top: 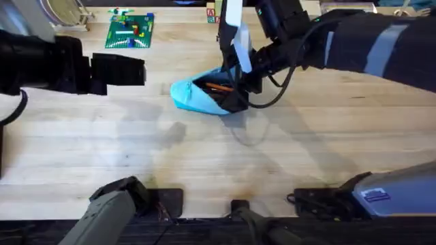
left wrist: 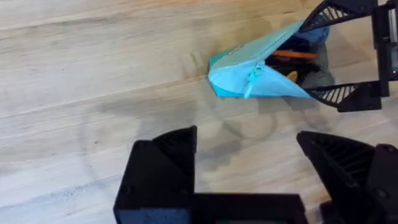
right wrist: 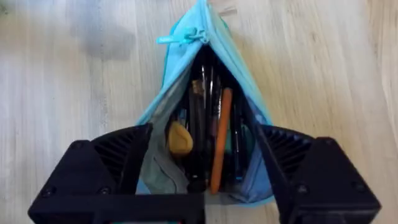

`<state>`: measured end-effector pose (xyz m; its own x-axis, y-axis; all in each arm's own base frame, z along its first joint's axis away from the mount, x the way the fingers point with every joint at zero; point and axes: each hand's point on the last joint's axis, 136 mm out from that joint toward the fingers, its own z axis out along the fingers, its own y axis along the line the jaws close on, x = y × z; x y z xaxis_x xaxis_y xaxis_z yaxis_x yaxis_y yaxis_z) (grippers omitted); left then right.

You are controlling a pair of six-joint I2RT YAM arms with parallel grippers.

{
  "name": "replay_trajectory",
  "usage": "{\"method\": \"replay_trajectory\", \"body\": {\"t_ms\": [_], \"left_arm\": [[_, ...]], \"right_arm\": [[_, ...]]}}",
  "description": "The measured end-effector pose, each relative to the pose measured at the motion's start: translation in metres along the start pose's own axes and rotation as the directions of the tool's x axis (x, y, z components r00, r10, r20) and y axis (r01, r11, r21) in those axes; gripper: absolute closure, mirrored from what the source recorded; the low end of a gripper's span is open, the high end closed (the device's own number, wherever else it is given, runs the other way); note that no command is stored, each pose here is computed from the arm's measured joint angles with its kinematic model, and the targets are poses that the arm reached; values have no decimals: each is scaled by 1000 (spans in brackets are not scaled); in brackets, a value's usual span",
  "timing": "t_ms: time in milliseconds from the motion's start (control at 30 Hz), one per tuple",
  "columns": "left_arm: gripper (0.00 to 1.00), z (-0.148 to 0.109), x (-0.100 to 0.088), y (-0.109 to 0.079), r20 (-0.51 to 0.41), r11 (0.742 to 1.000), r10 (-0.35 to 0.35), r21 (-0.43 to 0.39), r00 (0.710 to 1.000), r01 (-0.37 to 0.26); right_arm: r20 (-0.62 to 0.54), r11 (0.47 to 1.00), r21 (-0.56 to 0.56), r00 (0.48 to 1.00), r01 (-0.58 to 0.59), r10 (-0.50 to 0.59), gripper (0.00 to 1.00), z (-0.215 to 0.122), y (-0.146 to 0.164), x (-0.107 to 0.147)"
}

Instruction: Unzip the bag, pick up the pens from the table one at a time and place them inside, then zip the bag closed.

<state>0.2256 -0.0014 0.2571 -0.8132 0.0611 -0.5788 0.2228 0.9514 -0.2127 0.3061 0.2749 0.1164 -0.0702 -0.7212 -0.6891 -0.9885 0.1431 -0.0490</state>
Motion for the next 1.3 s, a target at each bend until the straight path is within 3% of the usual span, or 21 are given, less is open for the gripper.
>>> {"method": "replay_trajectory", "body": {"t_ms": [333, 600, 1000, 1300], "left_arm": [[6, 0, 0, 0, 0, 1000, 0, 0, 1000, 0], [6, 0, 0, 0, 0, 1000, 0, 0, 1000, 0], [6, 0, 0, 0, 0, 1000, 0, 0, 1000, 0], [6, 0, 0, 0, 0, 1000, 0, 0, 1000, 0]], "right_arm": [[11, 1000, 12, 1000, 10, -10, 5, -6, 0, -5], [82, 991, 131, 997, -13, 2, 5, -50, -4, -38], [122, 922, 281, 963, -267, 241, 4, -93, -13, -43], [113, 793, 377, 874, -478, 473, 4, -116, -10, -18]]}}
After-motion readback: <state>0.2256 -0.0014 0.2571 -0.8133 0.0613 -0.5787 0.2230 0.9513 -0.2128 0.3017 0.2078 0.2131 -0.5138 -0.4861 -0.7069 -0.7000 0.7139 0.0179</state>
